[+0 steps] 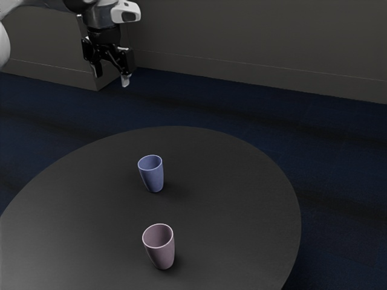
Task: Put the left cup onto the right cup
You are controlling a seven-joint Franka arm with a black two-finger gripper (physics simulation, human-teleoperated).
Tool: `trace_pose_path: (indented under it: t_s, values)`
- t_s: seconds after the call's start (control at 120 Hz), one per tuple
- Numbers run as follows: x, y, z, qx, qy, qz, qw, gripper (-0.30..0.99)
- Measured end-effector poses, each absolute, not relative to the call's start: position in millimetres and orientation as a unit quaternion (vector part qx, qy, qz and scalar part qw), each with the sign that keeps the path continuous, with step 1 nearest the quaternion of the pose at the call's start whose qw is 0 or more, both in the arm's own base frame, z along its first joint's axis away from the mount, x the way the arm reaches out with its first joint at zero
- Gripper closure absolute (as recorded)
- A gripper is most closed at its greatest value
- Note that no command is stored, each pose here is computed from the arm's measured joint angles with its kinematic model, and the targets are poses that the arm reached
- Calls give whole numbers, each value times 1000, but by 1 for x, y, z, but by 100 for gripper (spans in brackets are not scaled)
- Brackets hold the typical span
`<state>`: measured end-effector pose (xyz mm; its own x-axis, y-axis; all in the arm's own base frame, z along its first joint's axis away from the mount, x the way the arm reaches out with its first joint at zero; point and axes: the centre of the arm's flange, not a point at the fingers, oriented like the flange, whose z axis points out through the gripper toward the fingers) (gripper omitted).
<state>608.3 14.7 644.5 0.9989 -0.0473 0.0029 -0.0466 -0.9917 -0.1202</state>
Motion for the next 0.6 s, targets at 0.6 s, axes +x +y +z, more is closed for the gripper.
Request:
trace_pose_path:
  t_s: [0.6]
  values:
    - [614,60,589,-998,-4,25,54,2]
